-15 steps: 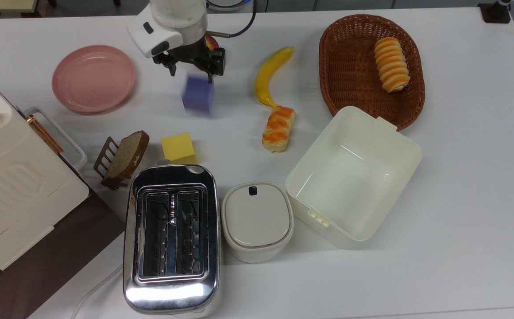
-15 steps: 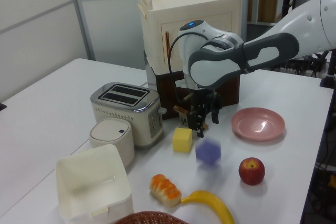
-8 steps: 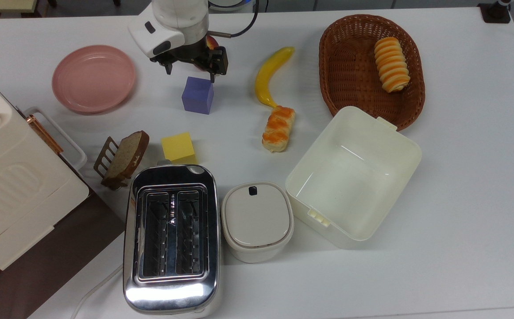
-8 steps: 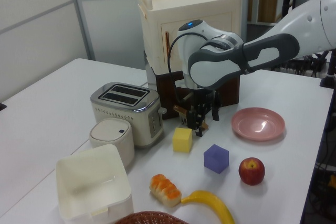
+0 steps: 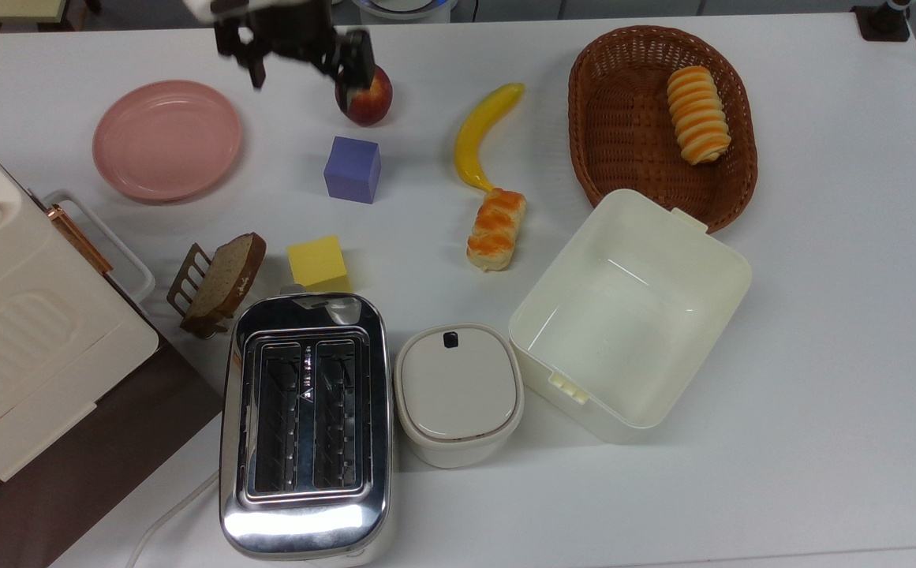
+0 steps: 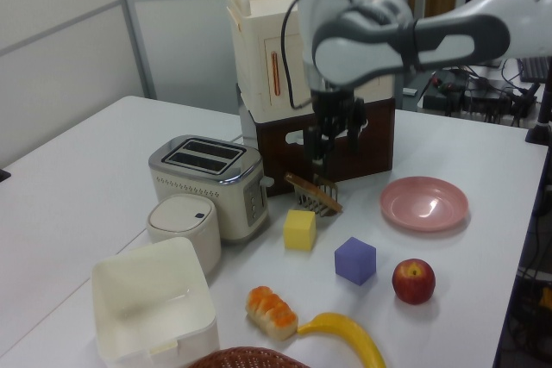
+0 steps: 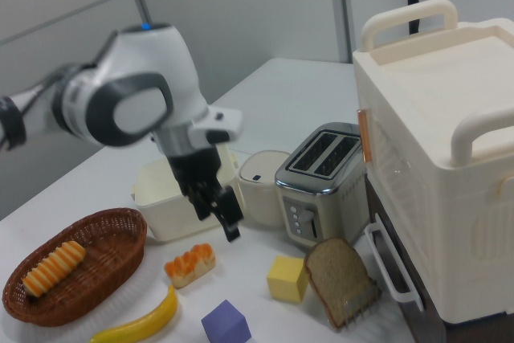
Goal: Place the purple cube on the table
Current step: 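Open the gripper, release the cube, and raise the arm away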
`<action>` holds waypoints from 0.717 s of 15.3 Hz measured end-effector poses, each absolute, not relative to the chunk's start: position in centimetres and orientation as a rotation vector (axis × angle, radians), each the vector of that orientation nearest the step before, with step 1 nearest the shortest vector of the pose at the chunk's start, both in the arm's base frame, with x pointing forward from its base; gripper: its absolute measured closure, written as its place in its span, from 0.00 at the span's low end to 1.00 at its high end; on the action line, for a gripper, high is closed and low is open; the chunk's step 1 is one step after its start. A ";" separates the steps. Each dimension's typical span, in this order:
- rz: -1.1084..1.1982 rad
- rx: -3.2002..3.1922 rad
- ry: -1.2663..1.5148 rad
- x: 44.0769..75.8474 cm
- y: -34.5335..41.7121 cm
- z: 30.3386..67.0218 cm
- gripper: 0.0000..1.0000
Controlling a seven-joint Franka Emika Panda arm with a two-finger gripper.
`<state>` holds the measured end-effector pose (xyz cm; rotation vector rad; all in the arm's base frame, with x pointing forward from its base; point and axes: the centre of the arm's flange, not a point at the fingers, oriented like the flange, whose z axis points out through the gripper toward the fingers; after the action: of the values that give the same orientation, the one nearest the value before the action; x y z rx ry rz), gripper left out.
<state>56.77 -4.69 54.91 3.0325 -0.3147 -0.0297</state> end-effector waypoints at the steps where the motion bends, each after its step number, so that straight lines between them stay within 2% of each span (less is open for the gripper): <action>1: -0.038 3.032 -0.305 56.6 -4.1 56.4 0.00; 3: -0.057 3.032 -0.283 56.1 -2.9 59.2 0.00; 5: -0.096 3.044 -0.269 55.6 -2.6 60.4 0.00; 11: -0.211 3.082 -0.160 54.6 -3.2 60.9 0.00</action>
<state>54.58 -3.16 60.91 3.0816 -0.1600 -0.2106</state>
